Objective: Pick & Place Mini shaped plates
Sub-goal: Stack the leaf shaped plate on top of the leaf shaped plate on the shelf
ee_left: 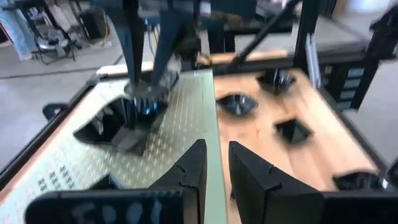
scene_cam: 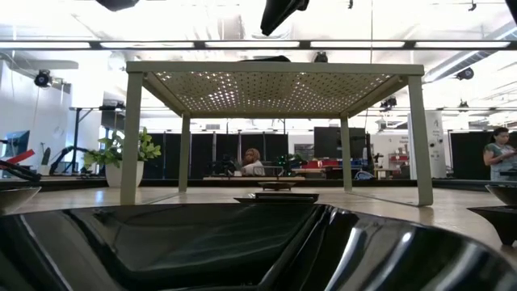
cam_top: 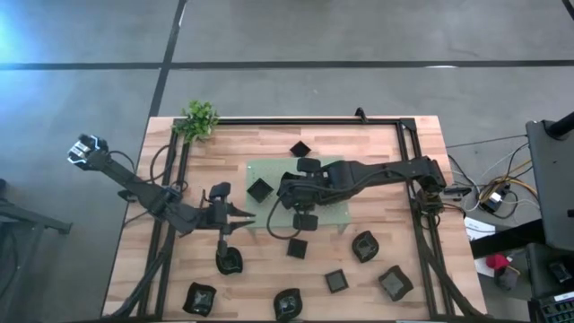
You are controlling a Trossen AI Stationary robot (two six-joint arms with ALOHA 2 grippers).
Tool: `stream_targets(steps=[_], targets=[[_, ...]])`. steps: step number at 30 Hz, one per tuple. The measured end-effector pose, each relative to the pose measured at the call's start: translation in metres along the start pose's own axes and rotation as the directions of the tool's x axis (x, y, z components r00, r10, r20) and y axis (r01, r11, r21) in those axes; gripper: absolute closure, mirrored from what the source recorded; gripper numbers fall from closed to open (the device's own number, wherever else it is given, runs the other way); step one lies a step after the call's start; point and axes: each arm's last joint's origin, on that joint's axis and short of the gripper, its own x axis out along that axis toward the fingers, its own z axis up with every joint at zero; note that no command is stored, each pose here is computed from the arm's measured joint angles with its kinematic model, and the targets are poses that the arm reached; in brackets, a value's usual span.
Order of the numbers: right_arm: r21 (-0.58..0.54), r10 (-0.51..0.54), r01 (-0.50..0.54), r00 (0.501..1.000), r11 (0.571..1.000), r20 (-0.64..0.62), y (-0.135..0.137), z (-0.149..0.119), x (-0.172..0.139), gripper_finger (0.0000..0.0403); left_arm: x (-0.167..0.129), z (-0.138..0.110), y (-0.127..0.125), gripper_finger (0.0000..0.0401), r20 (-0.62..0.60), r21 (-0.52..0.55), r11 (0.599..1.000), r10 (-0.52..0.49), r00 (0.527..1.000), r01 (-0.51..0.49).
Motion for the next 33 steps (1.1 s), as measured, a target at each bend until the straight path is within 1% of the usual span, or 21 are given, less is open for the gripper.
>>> stream_targets(steps=[2, 4, 6, 7, 11, 14, 17, 21, 25, 29, 33], targets=[[-0.027, 0.007, -0.007, 1.000, 1.000, 0.002, 0.001, -0.001, -0.002, 0.0339, 0.000, -0.002, 0.000, 0.0339, -0.020, -0.013, 1.000, -0.009, 1.000, 0.009], [-0.079, 0.038, -0.038, 0.999, 0.996, -0.002, 0.002, -0.002, -0.007, 0.0363, 0.000, -0.004, 0.000, 0.0339, -0.038, -0.036, 0.999, -0.020, 0.999, 0.018], [-0.095, 0.073, -0.072, 0.997, 0.993, 0.007, 0.004, -0.003, -0.013, 0.0385, 0.000, -0.006, -0.001, 0.0339, -0.054, -0.046, 0.998, -0.035, 0.998, 0.033], [-0.096, 0.081, -0.079, 0.997, 0.992, 0.017, 0.005, -0.004, -0.017, 0.0389, 0.000, -0.007, -0.001, 0.0339, -0.066, -0.043, 0.998, -0.043, 0.997, 0.040], [-0.099, 0.099, -0.093, 0.994, 0.991, 0.051, 0.008, -0.008, -0.034, 0.0392, -0.001, -0.013, -0.002, 0.0339, -0.118, -0.015, 0.999, -0.053, 0.992, 0.051], [-0.120, 0.129, -0.119, 0.989, 0.986, 0.077, 0.015, -0.012, -0.050, 0.0392, -0.002, -0.016, -0.005, 0.0339, -0.140, 0.000, 0.998, -0.068, 0.988, 0.068], [-0.155, 0.165, -0.147, 0.980, 0.977, 0.112, 0.026, -0.020, -0.070, 0.0392, -0.005, -0.018, -0.011, 0.0339, -0.153, 0.010, 0.994, -0.104, 0.983, 0.107], [-0.190, 0.202, -0.173, 0.969, 0.966, 0.143, 0.037, -0.028, -0.089, 0.0392, -0.008, -0.023, -0.021, 0.0339, -0.182, 0.038, 0.988, -0.141, 0.973, 0.150], [-0.198, 0.225, -0.193, 0.963, 0.961, 0.150, 0.047, -0.034, -0.098, 0.0392, -0.013, -0.033, -0.029, 0.0339, -0.251, 0.052, 0.982, -0.165, 0.954, 0.183], [-0.204, 0.228, -0.200, 0.965, 0.958, 0.126, 0.051, -0.039, -0.101, 0.0392, -0.011, -0.044, -0.034, 0.0339, -0.326, 0.005, 0.987, -0.149, 0.934, 0.160], [-0.194, 0.223, -0.199, 0.969, 0.961, 0.111, 0.053, -0.041, -0.100, 0.0392, -0.006, -0.055, -0.041, 0.0339, -0.390, -0.007, 0.988, -0.142, 0.910, 0.151]])
